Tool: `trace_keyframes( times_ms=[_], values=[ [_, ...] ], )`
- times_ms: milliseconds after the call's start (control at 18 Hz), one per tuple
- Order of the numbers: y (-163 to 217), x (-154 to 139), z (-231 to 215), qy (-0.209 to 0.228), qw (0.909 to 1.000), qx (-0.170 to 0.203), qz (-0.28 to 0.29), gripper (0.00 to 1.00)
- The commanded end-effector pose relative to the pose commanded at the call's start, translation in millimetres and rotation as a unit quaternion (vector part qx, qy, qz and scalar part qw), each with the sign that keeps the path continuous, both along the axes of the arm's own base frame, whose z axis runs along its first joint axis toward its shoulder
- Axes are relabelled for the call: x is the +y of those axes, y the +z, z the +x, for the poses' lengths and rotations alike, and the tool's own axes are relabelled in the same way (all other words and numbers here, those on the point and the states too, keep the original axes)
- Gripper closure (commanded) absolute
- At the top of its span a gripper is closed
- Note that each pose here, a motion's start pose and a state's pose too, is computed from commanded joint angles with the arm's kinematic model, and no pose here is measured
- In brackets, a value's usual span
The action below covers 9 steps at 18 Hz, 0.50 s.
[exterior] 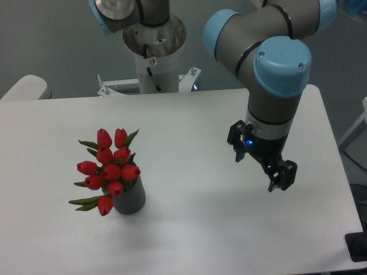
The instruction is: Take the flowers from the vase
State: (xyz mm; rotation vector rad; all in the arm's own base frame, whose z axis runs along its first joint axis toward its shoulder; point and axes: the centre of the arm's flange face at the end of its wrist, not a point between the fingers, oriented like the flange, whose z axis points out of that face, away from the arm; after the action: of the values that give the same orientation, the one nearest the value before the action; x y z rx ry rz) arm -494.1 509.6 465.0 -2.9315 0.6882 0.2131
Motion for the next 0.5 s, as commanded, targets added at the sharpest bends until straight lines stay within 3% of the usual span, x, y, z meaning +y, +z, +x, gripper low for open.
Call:
trace_keyframes(
  times_ms=[500],
  values=[
    [-5.2,-2.2,3.5,0.006,0.9998,-0.017,0.01,0.0]
  ],
)
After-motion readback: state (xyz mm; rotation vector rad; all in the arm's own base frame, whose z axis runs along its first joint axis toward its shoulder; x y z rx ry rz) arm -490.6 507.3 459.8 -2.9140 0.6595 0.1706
